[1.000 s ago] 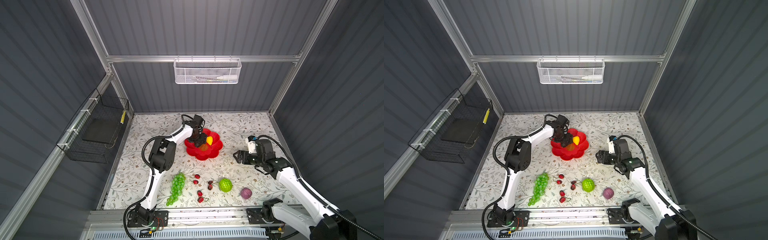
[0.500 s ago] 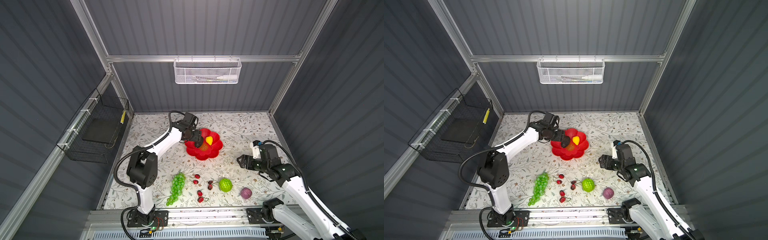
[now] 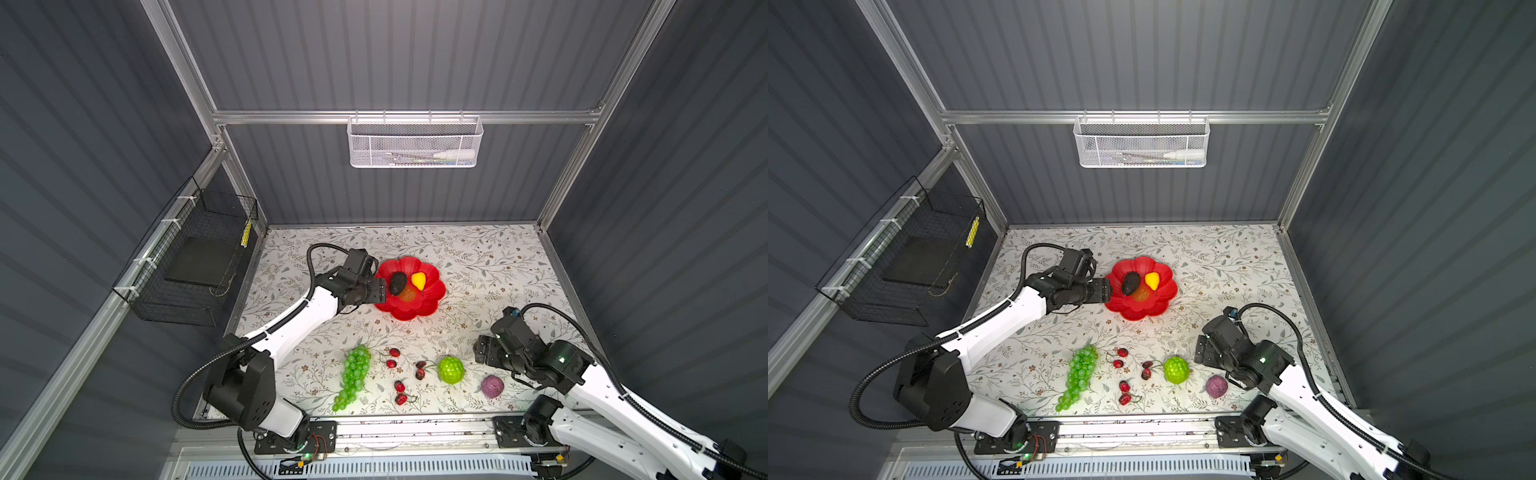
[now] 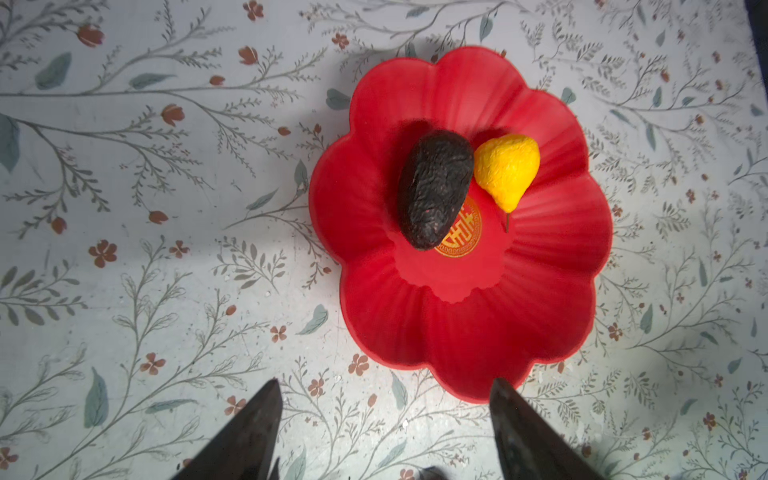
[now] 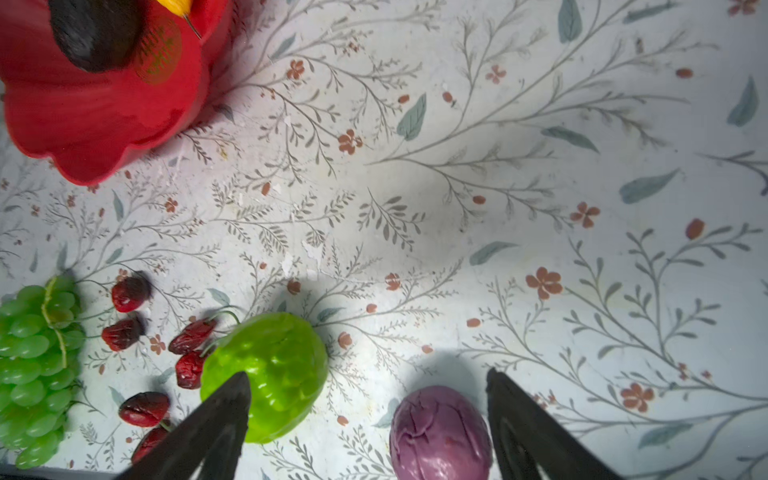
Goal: Place and organize the fake fruits in the fruit bowl
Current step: 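Release the avocado into the bowl while the right gripper reaches the purple fruit, then grasp the purple fruit with the right gripper and lift it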
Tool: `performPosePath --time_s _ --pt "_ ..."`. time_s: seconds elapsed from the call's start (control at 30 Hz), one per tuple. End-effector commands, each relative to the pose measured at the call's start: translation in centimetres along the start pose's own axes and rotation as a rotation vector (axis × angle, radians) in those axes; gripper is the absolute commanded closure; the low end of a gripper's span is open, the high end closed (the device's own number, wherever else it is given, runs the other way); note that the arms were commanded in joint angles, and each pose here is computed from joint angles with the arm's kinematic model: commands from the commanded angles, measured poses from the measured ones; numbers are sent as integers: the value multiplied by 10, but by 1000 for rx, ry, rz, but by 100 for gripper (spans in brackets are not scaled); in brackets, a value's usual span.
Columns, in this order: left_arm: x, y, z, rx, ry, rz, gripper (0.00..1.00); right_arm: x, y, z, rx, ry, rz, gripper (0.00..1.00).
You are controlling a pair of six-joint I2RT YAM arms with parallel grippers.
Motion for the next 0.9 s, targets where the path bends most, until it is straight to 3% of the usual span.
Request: performPosePath --time_s 0.0,0.17,0.57,0.87 --pt "3 -6 -1 -7 -12 -41 20 -28 10 -12 -94 64 120 11" --pt "-2 -4 3 -2 4 -32 20 -49 26 -15 -94 88 189 12" --pt "-8 -7 8 1 11 -27 19 -67 52 -3 -41 53 331 27" --pt "-10 -9 11 10 1 -35 18 -66 60 1 -23 38 318 47"
Point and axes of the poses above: each gripper's point midway between its finger pads, its own y axis out along the fingers, its own z axis along the line the jaws close on, x = y × z, the point moved 6 cm from there along -y, back along the fingers, and after that the axes turned 12 degrees about -y, right-handed, at the moved point
